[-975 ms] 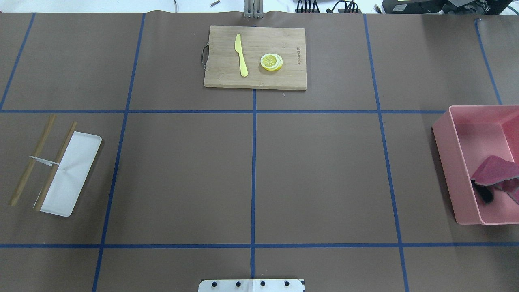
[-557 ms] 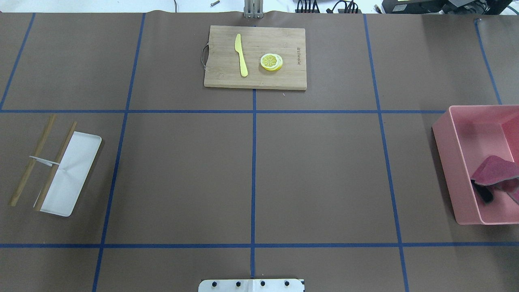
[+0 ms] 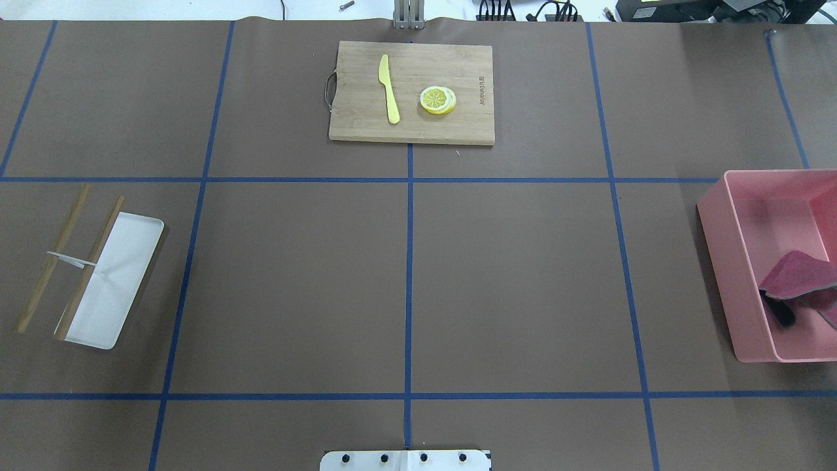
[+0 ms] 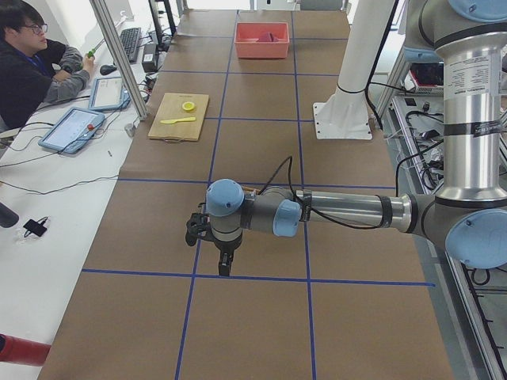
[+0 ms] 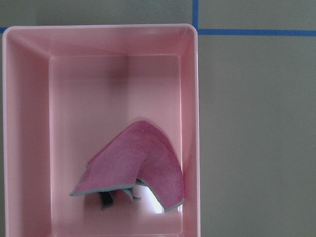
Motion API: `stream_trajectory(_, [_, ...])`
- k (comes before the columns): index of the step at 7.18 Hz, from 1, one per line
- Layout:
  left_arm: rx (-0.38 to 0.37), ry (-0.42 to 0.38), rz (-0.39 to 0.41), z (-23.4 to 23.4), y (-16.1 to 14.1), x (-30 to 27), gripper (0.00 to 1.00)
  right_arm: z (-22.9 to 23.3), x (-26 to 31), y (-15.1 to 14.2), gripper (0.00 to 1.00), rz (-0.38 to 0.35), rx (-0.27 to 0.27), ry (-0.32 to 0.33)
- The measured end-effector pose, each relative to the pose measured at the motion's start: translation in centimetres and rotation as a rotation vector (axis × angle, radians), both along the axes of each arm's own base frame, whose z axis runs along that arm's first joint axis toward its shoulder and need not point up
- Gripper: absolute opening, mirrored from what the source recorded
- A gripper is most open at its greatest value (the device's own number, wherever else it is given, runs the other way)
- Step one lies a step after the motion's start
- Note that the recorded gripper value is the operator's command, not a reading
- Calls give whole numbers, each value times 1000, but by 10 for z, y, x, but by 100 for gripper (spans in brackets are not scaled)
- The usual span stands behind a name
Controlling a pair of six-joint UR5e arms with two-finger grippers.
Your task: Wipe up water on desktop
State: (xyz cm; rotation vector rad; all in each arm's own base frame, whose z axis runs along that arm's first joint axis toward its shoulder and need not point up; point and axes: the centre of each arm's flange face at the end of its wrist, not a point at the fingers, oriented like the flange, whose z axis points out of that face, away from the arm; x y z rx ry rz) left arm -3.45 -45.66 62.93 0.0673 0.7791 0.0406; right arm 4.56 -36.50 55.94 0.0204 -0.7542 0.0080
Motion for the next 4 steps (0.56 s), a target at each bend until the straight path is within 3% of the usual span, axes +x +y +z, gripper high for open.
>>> stream_trajectory(4, [-20, -2, 0, 1, 1, 0, 98, -3, 0, -1, 100, 1, 7, -1])
